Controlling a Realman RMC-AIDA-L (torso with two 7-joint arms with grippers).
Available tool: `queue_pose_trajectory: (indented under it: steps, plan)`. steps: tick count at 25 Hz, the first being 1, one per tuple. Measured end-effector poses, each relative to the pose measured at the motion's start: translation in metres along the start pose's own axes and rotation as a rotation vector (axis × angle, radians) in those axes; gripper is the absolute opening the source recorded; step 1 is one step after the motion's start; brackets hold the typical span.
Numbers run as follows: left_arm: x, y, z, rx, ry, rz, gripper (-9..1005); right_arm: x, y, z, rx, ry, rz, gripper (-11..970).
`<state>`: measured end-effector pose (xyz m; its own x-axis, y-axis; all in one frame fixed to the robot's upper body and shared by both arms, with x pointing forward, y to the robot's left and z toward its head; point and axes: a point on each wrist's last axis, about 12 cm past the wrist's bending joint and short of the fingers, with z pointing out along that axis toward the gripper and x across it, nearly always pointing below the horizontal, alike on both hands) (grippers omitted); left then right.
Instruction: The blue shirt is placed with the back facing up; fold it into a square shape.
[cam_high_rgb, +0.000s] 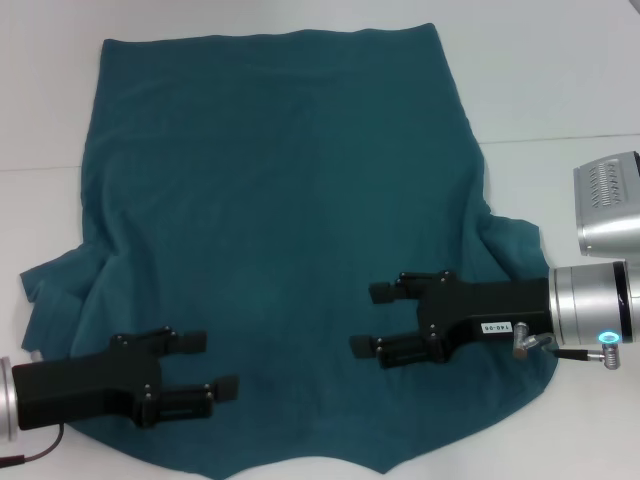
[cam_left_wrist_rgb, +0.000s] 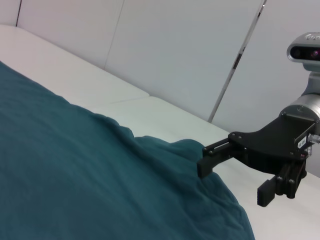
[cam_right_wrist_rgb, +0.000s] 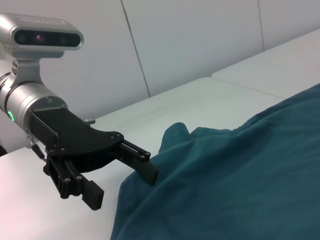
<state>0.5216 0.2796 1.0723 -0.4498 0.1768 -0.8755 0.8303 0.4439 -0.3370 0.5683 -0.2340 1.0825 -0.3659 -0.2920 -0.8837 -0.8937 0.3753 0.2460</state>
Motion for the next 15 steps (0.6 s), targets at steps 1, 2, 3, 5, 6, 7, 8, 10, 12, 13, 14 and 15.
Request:
queue_pose_trajectory:
  steps: [1,2,3,5,6,7,8,10,12,13,14,15]
  plan:
    - [0.0002,0.0000,-0.0001,0.001,0.003,-0.003,876,-0.0001,0.0000,-0.0001,0.000,-0.001,0.000,929]
    - [0.0004,0.0000,-0.0002,0.001,0.006,-0.006,876,0.0000,0.0000,-0.0001,0.000,-0.001,0.001,929]
    - [0.0006,0.0000,-0.0002,0.002,0.009,-0.009,876,0.0000,0.0001,0.0000,-0.001,0.000,0.002,929]
    - [0.0008,0.0000,-0.0004,0.003,0.010,-0.009,875,-0.0001,0.0002,0.0001,-0.002,0.001,0.004,929]
    - [0.0008,0.0001,-0.0006,0.002,0.011,-0.009,875,-0.0001,0.0002,0.0001,-0.002,0.001,0.005,929]
    - [0.0007,0.0002,-0.0007,0.002,0.011,-0.009,875,-0.0001,0.0002,0.0001,-0.002,0.001,0.005,929]
    - [0.0007,0.0002,-0.0009,0.002,0.011,-0.009,875,0.0000,0.0003,0.0001,-0.002,0.001,0.006,929]
    - [-0.0002,0.0003,-0.0016,0.003,0.011,-0.005,875,-0.0001,0.0003,0.0000,-0.002,0.001,0.007,929]
    - [-0.0012,0.0001,-0.0023,0.006,0.009,-0.001,875,-0.0001,0.0003,-0.0002,-0.002,0.001,0.007,929]
    - [-0.0017,0.0000,-0.0025,0.007,0.007,0.000,876,0.0002,0.0003,-0.0003,-0.002,0.001,0.008,929]
    - [-0.0019,0.0000,-0.0027,0.007,0.005,0.000,876,0.0005,0.0004,-0.0005,-0.001,0.001,0.009,929]
    - [-0.0020,0.0001,-0.0030,0.006,0.003,-0.002,876,0.0007,0.0003,-0.0007,0.000,0.000,0.010,929]
